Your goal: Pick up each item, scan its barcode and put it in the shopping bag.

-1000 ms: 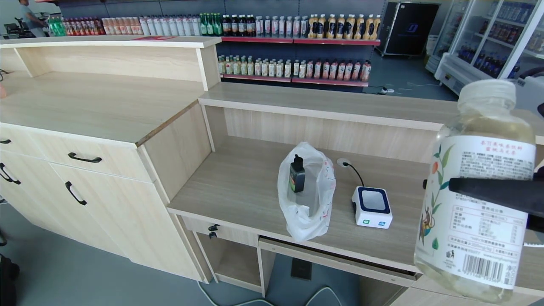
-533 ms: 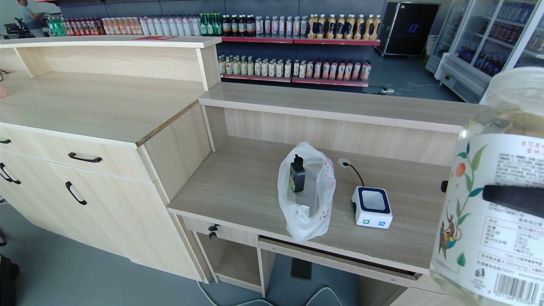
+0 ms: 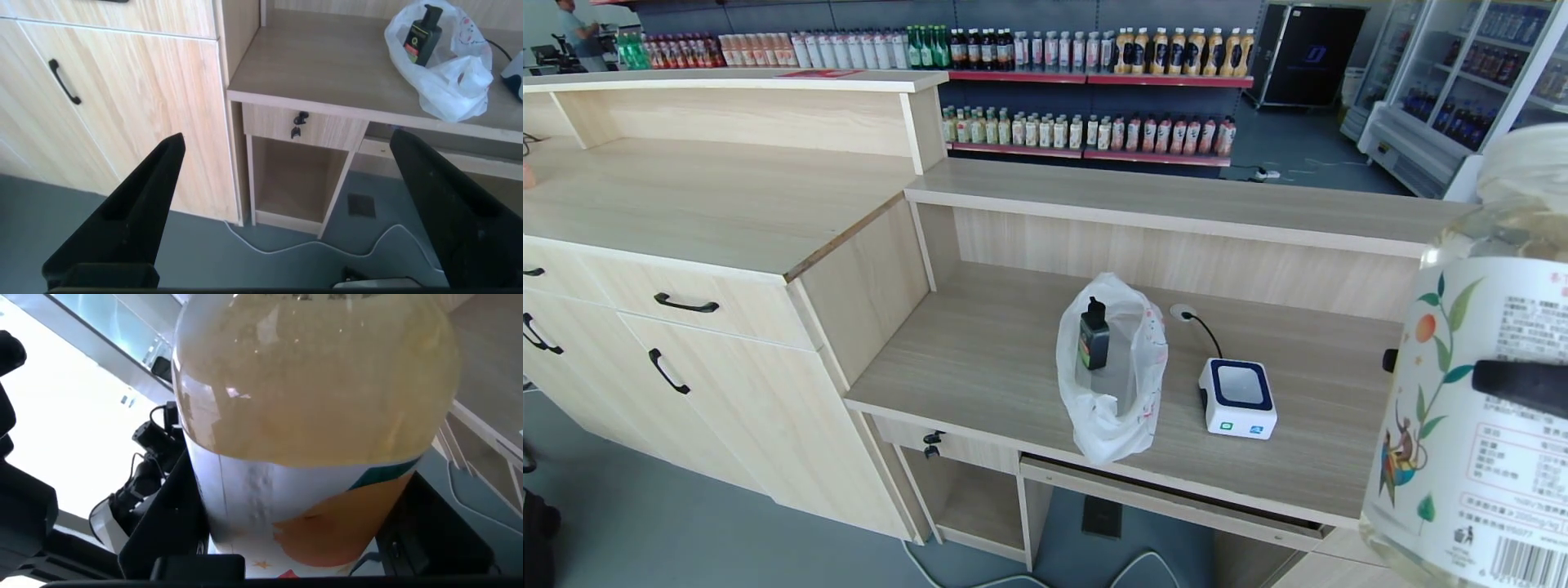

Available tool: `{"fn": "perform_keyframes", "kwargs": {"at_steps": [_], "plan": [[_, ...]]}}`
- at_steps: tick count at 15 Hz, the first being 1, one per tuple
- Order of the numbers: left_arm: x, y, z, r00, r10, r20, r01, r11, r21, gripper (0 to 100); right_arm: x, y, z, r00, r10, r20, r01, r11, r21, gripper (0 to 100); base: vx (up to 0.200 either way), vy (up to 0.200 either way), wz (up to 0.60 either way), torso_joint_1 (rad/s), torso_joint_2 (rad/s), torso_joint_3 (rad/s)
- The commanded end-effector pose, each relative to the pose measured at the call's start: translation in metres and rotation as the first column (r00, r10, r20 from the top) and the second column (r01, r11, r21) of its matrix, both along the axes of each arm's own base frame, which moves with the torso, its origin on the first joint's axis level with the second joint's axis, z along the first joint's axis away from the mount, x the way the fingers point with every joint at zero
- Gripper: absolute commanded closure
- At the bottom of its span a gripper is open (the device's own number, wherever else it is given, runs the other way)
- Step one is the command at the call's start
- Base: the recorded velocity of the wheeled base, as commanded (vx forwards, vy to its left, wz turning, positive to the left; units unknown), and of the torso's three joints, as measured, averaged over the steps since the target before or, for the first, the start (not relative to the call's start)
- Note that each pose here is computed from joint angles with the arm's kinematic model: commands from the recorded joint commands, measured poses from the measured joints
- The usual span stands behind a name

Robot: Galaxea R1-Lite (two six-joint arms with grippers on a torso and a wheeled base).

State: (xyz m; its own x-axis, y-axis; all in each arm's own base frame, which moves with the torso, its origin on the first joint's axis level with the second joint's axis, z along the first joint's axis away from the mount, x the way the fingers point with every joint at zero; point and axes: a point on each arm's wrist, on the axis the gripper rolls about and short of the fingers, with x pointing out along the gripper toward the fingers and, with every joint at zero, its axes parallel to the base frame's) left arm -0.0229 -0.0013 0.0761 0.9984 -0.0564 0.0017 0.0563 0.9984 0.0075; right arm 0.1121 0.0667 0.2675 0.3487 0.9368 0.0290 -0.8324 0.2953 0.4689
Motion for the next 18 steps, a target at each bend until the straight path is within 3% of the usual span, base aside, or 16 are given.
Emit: {"fn": "perform_keyframes", "kwargs": {"at_steps": [1,8,10,12,13,16,17,18], "plan": [[0.000,0.000,0.000,1.000,0.000,0.000,0.000,1.000,0.000,0,-0.001,0.000,0.000,1.000,0.001,0.001,-0.001,1.000,0.001,100,0.000,0.000,0.00,0.000,0.00,0.000],[0.000,0.000,0.000,1.000,0.000,-0.002,0.000,1.000,0.000,0,0.001,-0.001,-0.001,1.000,-0.014,0.028,0.014,1.000,-0.014,100,0.000,0.000,0.00,0.000,0.00,0.000],[0.000,0.000,0.000,1.000,0.000,0.000,0.000,1.000,0.000,0,0.012,-0.006,-0.020,0.978,-0.065,0.197,0.093,0.987,-0.134,100,0.000,0.000,0.00,0.000,0.00,0.000],[0.000,0.000,0.000,1.000,0.000,0.000,0.000,1.000,0.000,0,0.032,-0.013,-0.034,0.924,-0.124,0.361,0.225,0.940,-0.256,100,0.000,0.000,0.00,0.000,0.00,0.000],[0.000,0.000,0.000,1.000,0.000,-0.002,0.000,1.000,0.000,0,0.044,-0.018,-0.039,0.885,-0.165,0.435,0.320,0.894,-0.314,100,0.000,0.000,0.00,0.000,0.00,0.000],[0.000,0.000,0.000,1.000,0.000,-0.002,0.000,1.000,0.000,0,0.073,-0.040,-0.054,0.757,-0.223,0.614,0.566,0.693,-0.446,100,0.000,0.000,0.00,0.000,0.00,0.000],[0.000,0.000,0.000,1.000,0.000,0.000,0.000,1.000,0.000,0,0.089,-0.056,-0.061,0.693,-0.207,0.691,0.658,0.574,-0.487,100,0.000,0.000,0.00,0.000,0.00,0.000],[0.000,0.000,0.000,1.000,0.000,0.000,0.000,1.000,-0.001,0,0.099,-0.066,-0.064,0.647,-0.193,0.738,0.713,0.496,-0.496,100,0.000,0.000,0.00,0.000,0.00,0.000]]}}
